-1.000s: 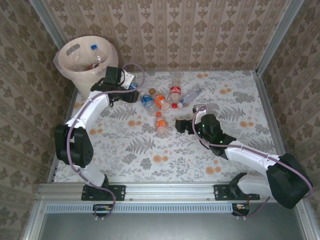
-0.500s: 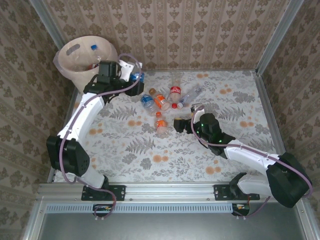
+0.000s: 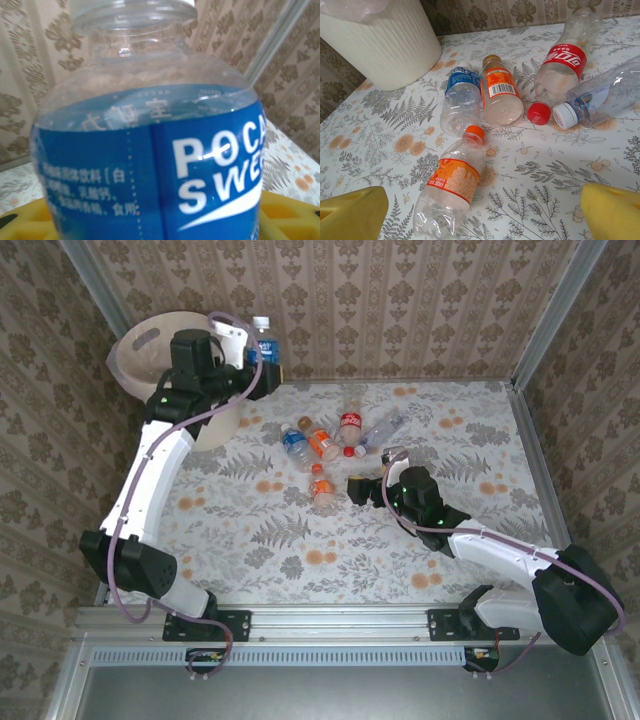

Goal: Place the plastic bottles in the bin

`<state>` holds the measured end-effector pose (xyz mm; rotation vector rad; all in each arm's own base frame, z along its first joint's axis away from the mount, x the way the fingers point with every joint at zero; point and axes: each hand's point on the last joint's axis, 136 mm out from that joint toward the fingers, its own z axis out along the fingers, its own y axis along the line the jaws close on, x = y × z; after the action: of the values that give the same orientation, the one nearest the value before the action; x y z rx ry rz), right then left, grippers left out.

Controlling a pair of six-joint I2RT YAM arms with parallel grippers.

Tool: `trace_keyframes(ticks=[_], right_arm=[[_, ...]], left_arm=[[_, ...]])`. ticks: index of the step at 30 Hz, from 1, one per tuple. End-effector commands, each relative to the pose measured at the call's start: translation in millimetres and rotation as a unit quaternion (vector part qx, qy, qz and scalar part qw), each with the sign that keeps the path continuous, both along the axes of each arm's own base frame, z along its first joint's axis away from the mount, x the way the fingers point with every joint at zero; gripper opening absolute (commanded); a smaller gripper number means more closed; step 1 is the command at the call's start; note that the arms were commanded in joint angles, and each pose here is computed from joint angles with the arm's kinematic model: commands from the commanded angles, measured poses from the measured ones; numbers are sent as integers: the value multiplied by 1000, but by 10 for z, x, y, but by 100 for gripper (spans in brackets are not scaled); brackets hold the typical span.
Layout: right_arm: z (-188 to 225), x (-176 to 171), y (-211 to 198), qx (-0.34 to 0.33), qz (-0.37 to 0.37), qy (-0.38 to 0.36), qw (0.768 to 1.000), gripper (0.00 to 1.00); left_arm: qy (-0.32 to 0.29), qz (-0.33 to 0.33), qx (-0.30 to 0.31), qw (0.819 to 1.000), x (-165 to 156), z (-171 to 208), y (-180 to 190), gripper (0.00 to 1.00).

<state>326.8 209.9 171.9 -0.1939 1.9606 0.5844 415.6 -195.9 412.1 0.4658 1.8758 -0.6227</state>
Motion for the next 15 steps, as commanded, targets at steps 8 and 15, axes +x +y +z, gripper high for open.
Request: trace_keyframes(ticks=[8,15], right_arm=[[136,11,0,-1,-2,-24,1000,100],[140,11,-4,-2,-3,-25,1000,100]], left_arm=[[-78,159,-14,984,63,754,596,55],[-112,265,8,958,86,956,1076,56]])
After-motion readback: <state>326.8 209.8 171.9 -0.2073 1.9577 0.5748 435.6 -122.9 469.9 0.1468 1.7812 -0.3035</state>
